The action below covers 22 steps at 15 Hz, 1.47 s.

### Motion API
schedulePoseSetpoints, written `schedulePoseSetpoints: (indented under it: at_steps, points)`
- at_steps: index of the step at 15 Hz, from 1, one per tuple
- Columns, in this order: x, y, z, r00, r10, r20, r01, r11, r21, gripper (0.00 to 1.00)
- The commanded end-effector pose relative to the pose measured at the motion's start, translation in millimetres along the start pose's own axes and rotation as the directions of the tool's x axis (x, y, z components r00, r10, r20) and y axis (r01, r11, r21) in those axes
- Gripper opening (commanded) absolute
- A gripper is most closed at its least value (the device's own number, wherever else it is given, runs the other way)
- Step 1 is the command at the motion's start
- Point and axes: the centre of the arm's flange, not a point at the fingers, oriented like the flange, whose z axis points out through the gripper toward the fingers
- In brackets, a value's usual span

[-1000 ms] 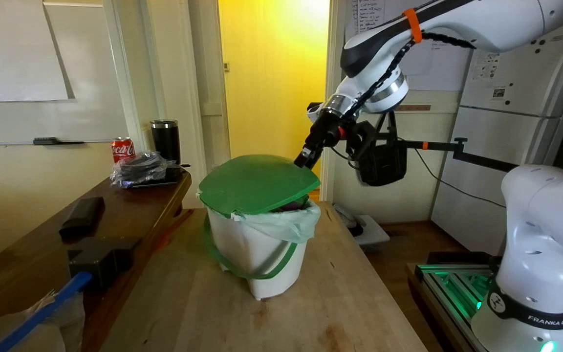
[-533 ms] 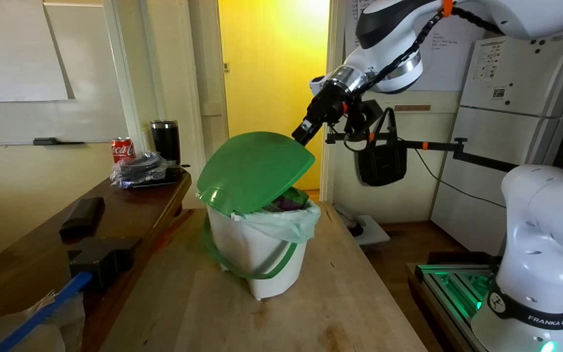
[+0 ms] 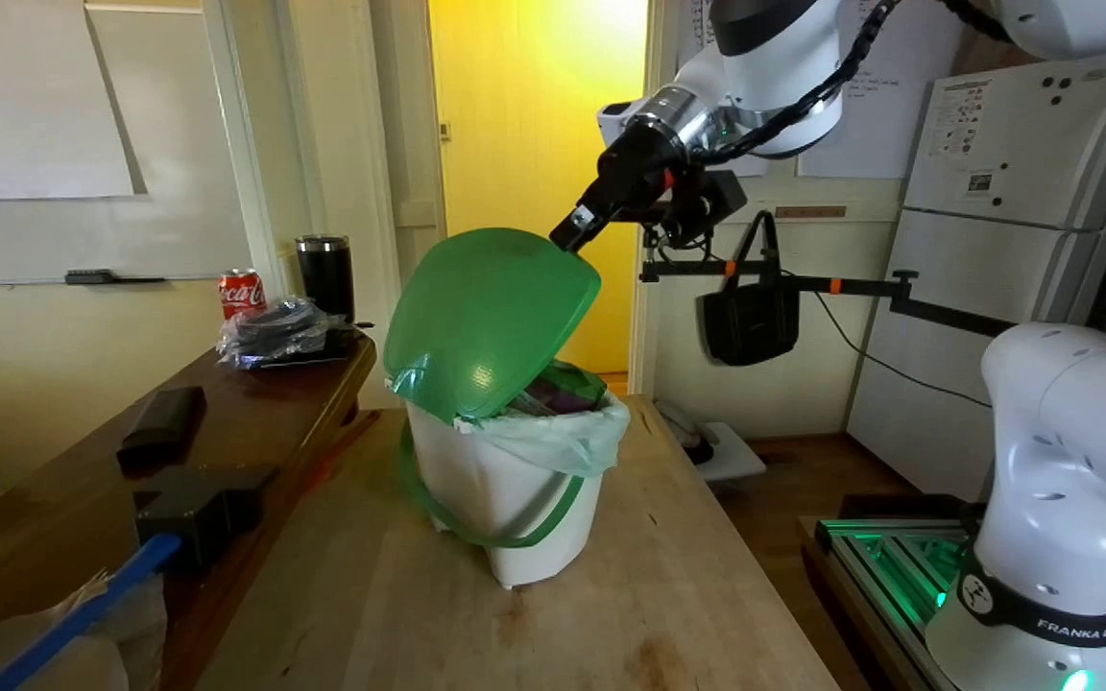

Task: Open the trash can then remove the contents inside

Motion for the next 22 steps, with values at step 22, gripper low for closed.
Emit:
schedulePoseSetpoints:
  at_steps: [22]
  points:
    - [57.3,-80.1,45.1,0.968,-0.243,0.059,0.239,0.969,0.069,1.0]
